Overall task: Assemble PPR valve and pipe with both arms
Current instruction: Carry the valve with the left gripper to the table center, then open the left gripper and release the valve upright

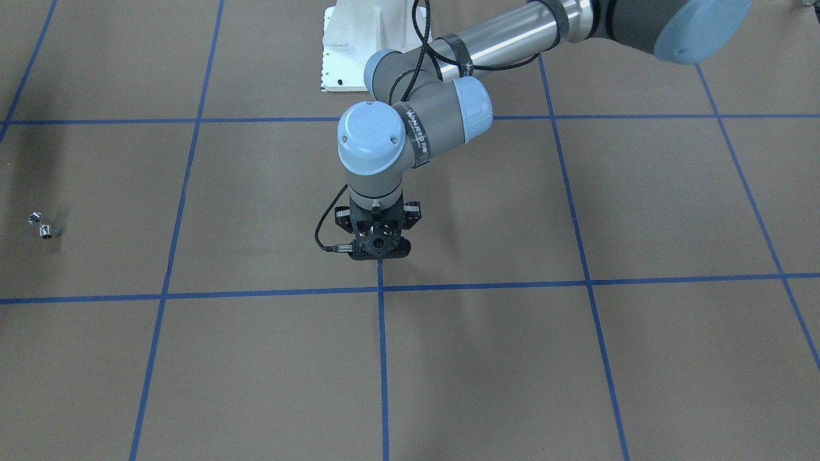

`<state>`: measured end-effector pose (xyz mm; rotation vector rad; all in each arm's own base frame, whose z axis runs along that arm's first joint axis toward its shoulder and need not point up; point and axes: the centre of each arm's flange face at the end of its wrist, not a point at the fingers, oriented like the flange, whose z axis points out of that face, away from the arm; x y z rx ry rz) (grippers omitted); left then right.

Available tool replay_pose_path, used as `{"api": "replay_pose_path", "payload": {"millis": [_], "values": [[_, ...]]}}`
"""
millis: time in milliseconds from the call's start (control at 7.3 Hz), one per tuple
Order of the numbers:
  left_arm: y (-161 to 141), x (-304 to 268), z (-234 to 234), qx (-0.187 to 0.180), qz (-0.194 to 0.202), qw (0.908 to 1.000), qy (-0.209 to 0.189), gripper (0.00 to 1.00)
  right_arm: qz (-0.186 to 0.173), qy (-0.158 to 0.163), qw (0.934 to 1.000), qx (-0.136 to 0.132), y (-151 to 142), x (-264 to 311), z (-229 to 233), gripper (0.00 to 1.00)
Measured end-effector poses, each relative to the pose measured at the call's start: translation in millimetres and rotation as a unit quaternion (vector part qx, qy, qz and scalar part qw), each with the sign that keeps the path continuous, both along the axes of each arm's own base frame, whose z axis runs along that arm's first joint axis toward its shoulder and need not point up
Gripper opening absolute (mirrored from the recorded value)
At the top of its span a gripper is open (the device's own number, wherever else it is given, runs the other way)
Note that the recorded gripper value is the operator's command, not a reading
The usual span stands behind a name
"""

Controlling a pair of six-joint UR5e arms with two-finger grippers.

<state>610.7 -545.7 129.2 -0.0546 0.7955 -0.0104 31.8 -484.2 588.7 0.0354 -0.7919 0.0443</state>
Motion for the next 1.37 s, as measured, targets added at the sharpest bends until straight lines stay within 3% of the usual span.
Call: {"api": "replay_pose_path", "payload": {"millis": [137,822,1096,1371], "values": [[0,1,3,0.001,0.001,1.0,0.002,1.0,0.0,0.0,1.0,0.0,0,0,-1,0.99],[1,-11,5,0.018,-0.005,0.9994,0.029,1.0,0.0,0.0,1.0,0.003,-4,-1,-3,0.99],[-11,-82,-14,0.017,-0.015,0.9988,0.043,1.0,-0.004,-0.009,0.9999,0.009,-15,-13,-19,0.99],[-4,-192,15,0.052,-0.002,0.9977,0.044,1.0,-0.027,-0.011,0.9993,0.022,-27,-46,-35,0.99]]}}
